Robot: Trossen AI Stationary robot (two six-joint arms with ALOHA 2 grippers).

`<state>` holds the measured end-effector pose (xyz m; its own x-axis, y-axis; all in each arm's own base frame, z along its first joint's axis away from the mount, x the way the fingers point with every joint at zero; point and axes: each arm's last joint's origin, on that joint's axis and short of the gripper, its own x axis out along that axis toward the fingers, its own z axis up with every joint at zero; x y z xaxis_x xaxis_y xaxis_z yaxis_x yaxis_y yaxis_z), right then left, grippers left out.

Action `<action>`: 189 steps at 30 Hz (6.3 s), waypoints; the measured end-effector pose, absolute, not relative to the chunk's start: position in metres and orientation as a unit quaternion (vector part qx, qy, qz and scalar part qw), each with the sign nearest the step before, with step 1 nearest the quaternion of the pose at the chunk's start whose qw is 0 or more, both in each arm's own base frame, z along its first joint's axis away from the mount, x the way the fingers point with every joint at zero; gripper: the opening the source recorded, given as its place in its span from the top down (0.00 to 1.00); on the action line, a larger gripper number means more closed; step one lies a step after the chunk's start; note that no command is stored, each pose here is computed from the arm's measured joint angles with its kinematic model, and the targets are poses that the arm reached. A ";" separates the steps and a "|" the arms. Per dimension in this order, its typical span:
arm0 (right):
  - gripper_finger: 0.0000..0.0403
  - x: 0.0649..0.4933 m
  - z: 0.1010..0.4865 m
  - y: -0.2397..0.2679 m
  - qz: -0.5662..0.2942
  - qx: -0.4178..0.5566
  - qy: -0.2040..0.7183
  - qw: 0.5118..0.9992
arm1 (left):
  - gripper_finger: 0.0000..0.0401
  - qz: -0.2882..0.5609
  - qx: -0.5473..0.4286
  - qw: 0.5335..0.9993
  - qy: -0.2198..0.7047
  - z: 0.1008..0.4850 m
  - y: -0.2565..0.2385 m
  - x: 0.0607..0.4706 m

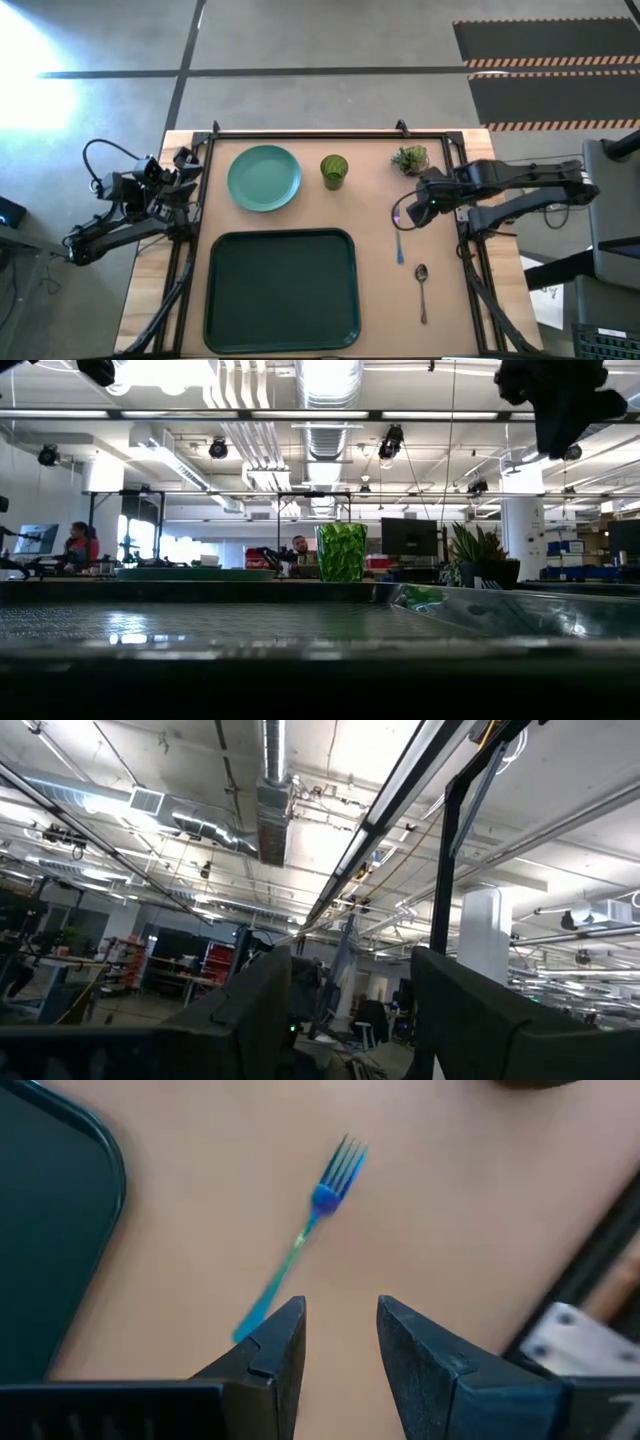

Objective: Pick and place plate/cup/fork/spoon on tray
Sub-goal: Put the fork on the right of the serving tray

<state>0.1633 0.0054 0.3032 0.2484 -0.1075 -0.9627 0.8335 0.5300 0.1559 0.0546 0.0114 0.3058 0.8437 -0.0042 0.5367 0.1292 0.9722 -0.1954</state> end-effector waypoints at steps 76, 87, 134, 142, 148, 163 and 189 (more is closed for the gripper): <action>0.54 0.230 0.138 0.036 -0.373 0.346 0.555 0.658 | 0.52 -0.061 -0.106 0.955 -0.269 0.305 0.010 0.055; 0.54 0.234 0.125 0.036 -0.391 0.342 0.561 0.644 | 0.52 -0.062 -0.106 0.955 -0.268 0.305 0.010 0.055; 0.98 0.305 0.254 0.085 -0.419 0.359 0.284 0.785 | 0.52 -0.064 -0.105 0.956 -0.268 0.305 0.010 0.055; 0.98 0.338 0.227 0.132 -0.424 0.399 0.283 0.763 | 0.52 -0.064 -0.105 0.956 -0.268 0.305 0.010 0.055; 0.98 0.367 0.207 0.160 -0.420 0.439 0.304 0.734 | 0.52 -0.064 -0.105 0.956 -0.268 0.305 0.010 0.055; 0.97 0.396 0.176 0.243 -0.408 0.549 0.336 0.648 | 0.52 -0.062 -0.105 0.955 -0.269 0.306 0.010 0.055; 0.97 0.381 0.154 0.243 -0.430 0.467 0.405 0.658 | 0.52 -0.065 -0.104 0.955 -0.269 0.306 0.009 0.055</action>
<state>0.3812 0.2433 0.1544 0.3018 -0.1879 -0.9347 0.9443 0.1936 0.2660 0.0545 0.0095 0.3057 0.8465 -0.0685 0.5280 0.1806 0.9698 -0.1638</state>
